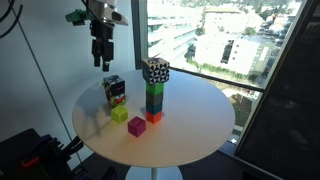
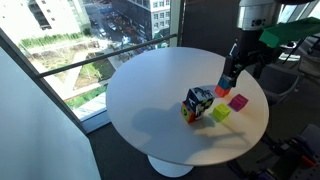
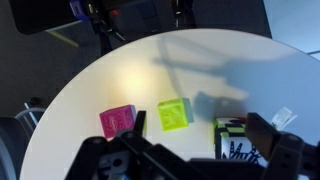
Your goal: Stack the two left toy foams together
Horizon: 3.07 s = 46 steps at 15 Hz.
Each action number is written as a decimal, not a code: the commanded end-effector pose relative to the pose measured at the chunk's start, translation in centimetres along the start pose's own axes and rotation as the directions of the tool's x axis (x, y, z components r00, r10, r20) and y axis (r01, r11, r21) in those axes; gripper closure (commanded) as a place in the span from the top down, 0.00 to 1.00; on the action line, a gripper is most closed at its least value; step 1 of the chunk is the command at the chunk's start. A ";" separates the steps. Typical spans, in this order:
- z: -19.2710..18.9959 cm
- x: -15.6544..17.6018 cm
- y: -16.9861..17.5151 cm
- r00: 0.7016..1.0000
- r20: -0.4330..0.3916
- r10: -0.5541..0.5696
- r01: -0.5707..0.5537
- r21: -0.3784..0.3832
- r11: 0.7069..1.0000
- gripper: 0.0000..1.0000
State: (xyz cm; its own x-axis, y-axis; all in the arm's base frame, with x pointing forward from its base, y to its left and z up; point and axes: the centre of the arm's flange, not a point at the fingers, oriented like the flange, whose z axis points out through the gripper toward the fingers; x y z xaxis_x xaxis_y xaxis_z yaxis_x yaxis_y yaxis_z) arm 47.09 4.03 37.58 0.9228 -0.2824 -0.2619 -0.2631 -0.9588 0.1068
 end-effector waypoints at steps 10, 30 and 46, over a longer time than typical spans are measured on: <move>-4.4 -6.6 5.1 0.995 -0.031 -0.099 0.100 0.020 0.995 1.00; -9.5 -10.3 7.6 0.957 -0.278 -0.085 0.136 0.166 0.977 1.00; -9.3 -10.0 6.6 0.958 -0.270 -0.100 0.138 0.125 0.983 1.00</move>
State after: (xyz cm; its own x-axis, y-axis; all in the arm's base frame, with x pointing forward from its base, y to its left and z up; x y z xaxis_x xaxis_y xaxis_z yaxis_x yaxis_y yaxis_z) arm 38.77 0.79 49.82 0.9861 -0.1663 -0.0025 -0.1662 -0.9848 -0.0511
